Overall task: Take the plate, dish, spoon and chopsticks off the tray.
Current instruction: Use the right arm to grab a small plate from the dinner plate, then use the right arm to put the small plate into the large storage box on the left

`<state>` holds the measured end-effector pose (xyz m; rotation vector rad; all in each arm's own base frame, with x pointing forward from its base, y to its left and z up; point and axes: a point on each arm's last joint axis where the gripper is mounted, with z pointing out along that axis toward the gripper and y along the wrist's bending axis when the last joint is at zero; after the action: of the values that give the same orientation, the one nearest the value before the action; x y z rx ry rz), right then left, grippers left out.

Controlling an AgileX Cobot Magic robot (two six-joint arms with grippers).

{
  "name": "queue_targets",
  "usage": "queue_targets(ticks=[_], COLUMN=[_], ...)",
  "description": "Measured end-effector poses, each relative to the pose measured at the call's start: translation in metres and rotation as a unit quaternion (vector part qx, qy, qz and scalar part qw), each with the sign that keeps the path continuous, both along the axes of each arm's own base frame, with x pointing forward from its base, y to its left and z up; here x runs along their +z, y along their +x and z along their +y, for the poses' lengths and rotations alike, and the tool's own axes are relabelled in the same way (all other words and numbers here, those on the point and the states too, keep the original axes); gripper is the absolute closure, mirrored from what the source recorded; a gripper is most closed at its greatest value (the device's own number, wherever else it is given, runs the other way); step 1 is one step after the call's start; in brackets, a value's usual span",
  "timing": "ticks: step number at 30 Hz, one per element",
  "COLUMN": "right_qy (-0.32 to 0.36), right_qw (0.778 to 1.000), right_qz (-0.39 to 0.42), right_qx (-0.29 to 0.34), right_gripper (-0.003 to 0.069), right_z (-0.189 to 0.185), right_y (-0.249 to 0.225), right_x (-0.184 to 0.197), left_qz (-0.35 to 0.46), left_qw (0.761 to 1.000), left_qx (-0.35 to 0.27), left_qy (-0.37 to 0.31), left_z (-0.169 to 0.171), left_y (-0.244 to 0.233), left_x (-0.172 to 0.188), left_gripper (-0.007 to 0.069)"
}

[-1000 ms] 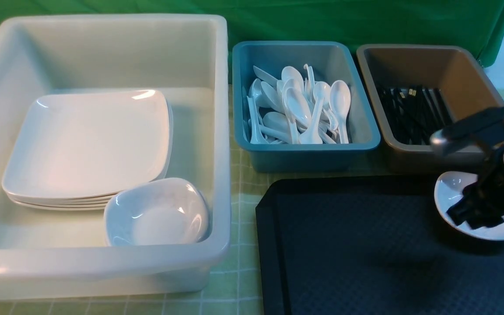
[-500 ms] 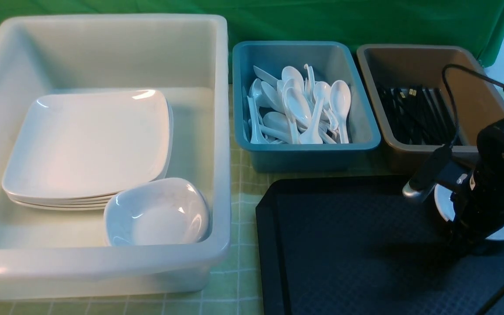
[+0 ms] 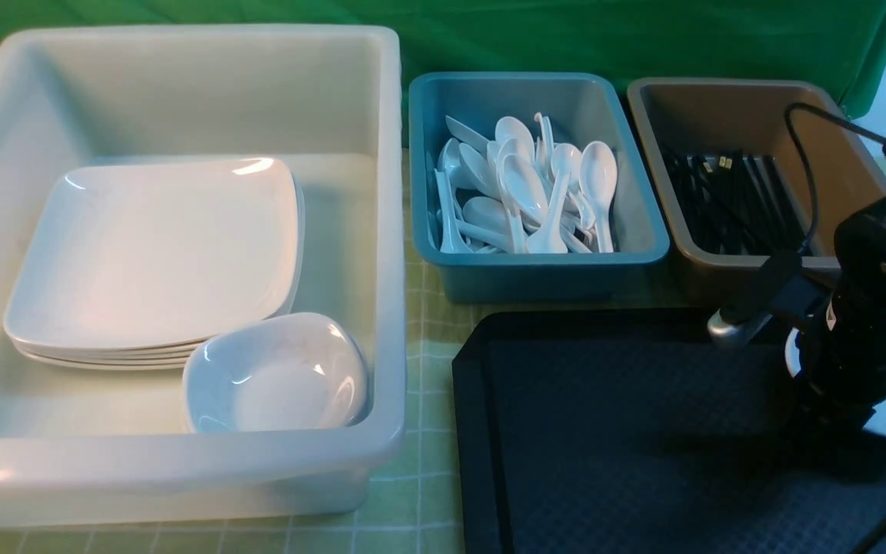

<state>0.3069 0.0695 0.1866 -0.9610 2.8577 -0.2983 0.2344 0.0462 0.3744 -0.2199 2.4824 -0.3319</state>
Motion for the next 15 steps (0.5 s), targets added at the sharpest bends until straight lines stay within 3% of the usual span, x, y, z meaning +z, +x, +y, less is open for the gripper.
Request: queue_targets(ticks=[4,8,11,12,15], right_qy=[0.037,0.108,0.185,0.186,0.237], right_qw=[0.999,0.985,0.951,0.951,0.902], right_qz=[0.001,-0.089,-0.176,-0.175,-0.236], right_qx=[0.016,0.096,0.172,0.176,0.274], right_gripper=[0.063,0.0633,0.0633,0.0633,0.0633], right_z=[0.032,0.078,0.12,0.122,0.167], right_y=[-0.032,-0.063,-0.087,-0.089,-0.106], right_x=[0.045,0.113,0.171,0.171,0.207], left_qz=[0.0,-0.002,-0.002,-0.002,-0.002], left_qw=[1.0,1.0,1.0,1.0,1.0], left_qx=[0.0,0.0,0.0,0.0,0.0], left_qy=[0.0,0.001,-0.002,-0.001,-0.001], left_z=[0.0,0.0,0.0,0.0,0.0], left_y=[0.0,0.0,0.0,0.0,0.0], left_x=[0.0,0.0,0.0,0.0,0.0], left_gripper=[0.0637,0.0637,0.0637,0.0637,0.0637])
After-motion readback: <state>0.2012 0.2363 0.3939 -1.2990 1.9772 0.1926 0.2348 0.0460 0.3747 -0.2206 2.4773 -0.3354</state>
